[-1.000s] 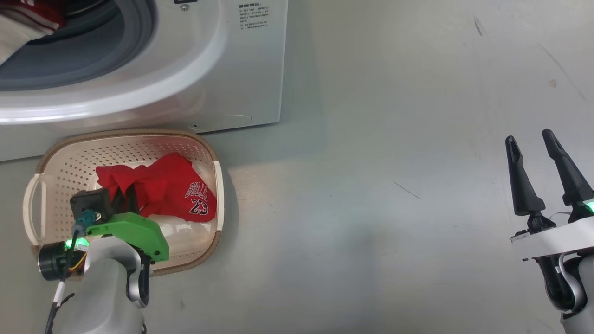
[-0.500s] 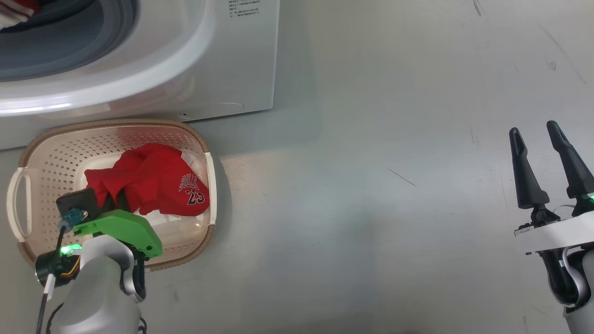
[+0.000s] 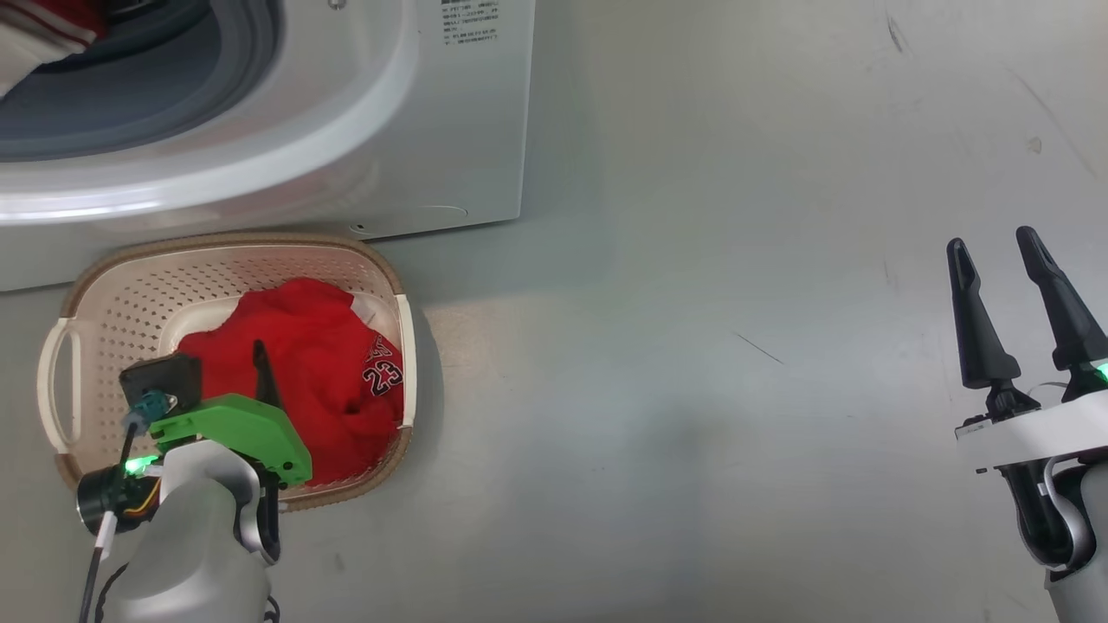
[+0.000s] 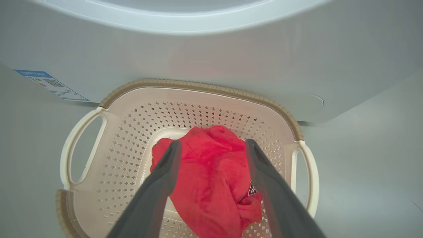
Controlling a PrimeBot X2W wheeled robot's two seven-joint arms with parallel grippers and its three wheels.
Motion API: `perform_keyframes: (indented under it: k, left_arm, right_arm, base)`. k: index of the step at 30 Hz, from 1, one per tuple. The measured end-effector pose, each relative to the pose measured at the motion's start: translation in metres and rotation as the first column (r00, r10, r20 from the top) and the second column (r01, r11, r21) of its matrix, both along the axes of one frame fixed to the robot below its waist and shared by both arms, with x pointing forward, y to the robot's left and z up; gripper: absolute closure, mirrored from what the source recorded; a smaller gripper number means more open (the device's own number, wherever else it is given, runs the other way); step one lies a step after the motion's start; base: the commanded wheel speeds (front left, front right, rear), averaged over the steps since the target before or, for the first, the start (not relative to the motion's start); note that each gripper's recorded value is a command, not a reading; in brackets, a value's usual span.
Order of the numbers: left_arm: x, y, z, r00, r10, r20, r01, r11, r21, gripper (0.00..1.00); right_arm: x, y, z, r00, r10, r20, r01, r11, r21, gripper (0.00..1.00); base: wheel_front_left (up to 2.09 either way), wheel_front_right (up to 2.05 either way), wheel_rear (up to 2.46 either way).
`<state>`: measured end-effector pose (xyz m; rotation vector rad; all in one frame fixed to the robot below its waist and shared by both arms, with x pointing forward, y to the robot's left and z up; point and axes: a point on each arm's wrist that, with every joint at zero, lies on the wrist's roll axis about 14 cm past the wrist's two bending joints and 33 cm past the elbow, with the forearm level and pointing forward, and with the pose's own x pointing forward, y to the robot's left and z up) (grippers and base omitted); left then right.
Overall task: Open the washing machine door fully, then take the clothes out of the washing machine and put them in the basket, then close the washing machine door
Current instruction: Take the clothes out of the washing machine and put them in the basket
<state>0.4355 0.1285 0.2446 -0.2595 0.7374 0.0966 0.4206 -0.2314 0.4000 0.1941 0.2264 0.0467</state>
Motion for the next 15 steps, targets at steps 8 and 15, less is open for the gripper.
perform_keyframes:
  k: [8,15]
  left_arm:
    - [0.009,-0.007,0.029,0.994,-0.046,0.095,0.047,0.999,-0.015,0.00]
    - [0.022,-0.011,0.072,0.971,-0.090,0.223,0.094,0.996,-0.008,0.00]
  right_arm:
    - [0.002,0.008,0.016,0.999,-0.004,0.049,0.002,1.000,0.027,0.00]
    - [0.003,0.007,0.038,0.994,-0.020,0.111,0.016,0.999,0.038,0.00]
  base:
    - [0.00,0.00,0.00]
    - [0.00,0.00,0.00]
